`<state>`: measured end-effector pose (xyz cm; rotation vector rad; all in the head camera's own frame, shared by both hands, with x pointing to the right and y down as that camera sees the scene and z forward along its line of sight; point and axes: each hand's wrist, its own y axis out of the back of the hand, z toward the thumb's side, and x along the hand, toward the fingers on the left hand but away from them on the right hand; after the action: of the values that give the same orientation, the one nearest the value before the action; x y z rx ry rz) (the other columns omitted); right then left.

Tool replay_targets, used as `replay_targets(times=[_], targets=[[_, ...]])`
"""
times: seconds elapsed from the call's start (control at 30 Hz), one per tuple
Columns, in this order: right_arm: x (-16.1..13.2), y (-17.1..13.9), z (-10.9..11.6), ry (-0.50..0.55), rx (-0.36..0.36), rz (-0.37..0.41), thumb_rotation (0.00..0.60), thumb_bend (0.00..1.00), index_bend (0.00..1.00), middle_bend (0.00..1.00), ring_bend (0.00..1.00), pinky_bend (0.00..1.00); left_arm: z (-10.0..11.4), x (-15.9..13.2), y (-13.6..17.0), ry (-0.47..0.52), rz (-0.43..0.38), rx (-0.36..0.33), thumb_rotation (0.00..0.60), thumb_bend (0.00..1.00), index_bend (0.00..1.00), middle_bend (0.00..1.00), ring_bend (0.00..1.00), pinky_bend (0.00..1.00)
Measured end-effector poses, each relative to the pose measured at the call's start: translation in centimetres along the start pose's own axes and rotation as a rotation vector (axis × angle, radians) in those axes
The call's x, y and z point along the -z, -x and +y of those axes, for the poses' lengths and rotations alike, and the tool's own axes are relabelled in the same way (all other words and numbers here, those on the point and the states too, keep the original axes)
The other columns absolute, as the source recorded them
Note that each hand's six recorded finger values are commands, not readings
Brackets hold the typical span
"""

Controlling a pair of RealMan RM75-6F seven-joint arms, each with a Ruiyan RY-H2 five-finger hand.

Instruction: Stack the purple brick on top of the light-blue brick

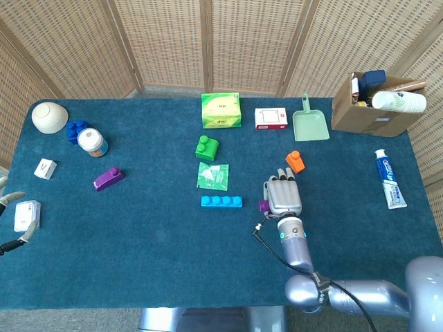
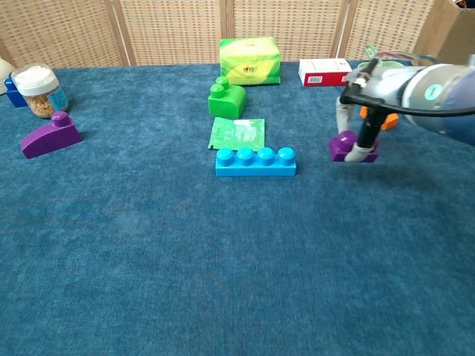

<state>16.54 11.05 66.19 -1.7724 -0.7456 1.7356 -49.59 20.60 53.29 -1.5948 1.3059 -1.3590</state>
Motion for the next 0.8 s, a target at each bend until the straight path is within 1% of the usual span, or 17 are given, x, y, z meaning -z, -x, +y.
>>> replay_targets(times=[0.33, 0.8], targets=[[-3.0, 0.4, 0.9, -0.002, 0.023, 0.032, 0.600, 0.18, 0.58, 0.30, 0.10, 0.07, 0.1, 0.4, 0.3, -0.001, 0.015, -0.001, 0.330, 0.38, 0.26, 0.02, 0.00, 0.00], [-6.2, 0.5, 1.4, -0.011, 0.028, 0.038, 0.600, 0.18, 0.58, 0.30, 0.10, 0.07, -0.5, 0.5, 0.0, 0.013, 0.006, 0.010, 0.333, 0.38, 0.26, 0.02, 0.00, 0.00]])
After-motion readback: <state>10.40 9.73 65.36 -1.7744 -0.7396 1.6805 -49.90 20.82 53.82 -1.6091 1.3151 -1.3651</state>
